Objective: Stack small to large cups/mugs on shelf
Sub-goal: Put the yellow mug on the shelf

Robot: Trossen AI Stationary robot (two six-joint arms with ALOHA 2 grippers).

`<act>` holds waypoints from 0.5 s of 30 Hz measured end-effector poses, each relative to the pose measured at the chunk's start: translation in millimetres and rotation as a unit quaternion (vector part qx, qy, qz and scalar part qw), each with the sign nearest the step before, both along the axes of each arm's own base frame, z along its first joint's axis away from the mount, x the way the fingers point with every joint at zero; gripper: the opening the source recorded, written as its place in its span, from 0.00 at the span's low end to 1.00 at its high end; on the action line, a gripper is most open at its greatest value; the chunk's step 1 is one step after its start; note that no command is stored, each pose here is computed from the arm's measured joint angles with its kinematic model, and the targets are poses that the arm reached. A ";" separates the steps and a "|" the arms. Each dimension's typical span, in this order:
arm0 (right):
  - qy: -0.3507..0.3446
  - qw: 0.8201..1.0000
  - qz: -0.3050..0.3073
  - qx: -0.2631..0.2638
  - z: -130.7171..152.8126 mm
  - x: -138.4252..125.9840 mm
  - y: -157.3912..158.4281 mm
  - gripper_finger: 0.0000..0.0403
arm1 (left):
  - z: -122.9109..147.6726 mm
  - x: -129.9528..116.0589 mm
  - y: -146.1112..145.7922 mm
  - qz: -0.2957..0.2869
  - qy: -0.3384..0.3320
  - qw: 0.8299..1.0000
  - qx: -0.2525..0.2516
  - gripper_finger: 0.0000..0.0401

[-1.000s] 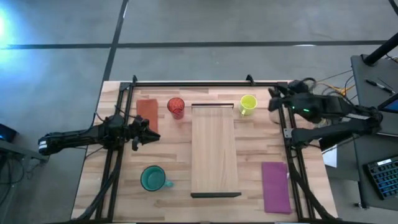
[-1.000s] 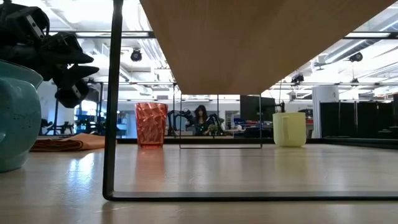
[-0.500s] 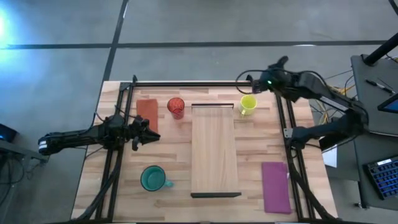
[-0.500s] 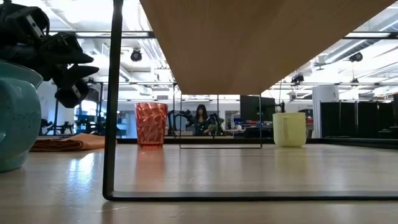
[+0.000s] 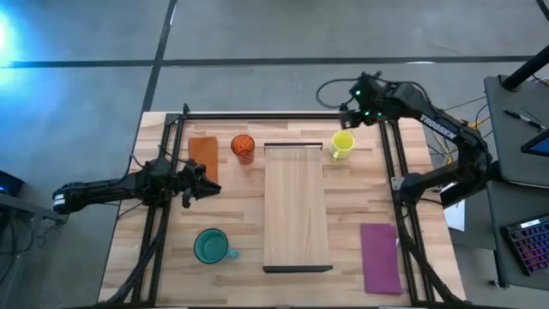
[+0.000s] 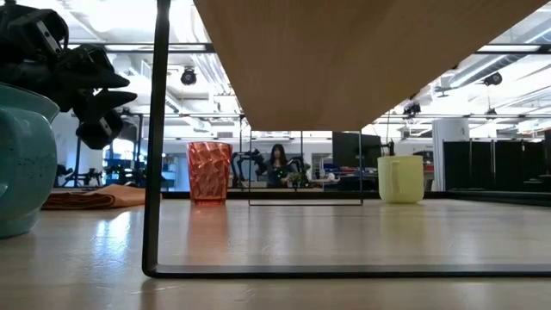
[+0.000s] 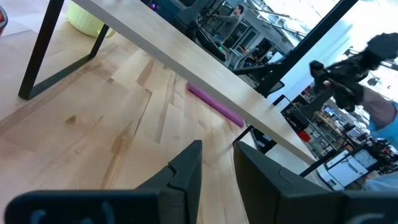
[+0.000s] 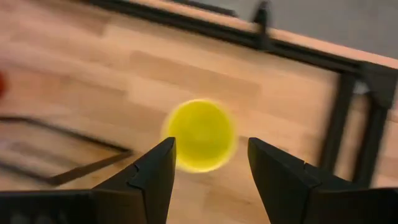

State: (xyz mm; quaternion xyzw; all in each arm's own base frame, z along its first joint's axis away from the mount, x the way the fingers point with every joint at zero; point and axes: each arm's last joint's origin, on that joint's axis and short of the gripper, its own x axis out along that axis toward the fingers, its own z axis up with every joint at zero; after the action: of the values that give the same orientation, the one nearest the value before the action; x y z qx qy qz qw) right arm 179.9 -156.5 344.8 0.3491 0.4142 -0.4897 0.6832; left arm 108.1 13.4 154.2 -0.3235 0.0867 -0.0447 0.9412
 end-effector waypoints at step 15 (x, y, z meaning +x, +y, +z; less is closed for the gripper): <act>-0.007 0.998 -0.020 0.064 -69.3 -18.5 -7.7 0.48 | 0.0 0.0 0.0 0.000 0.000 1.000 0.000 0.20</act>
State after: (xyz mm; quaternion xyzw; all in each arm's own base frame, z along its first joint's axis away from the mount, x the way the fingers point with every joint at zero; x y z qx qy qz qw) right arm 161.4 -164.2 275.5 0.4035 0.4325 -0.4732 0.6528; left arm 108.1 13.4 154.2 -0.3235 0.0867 -0.0448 0.9412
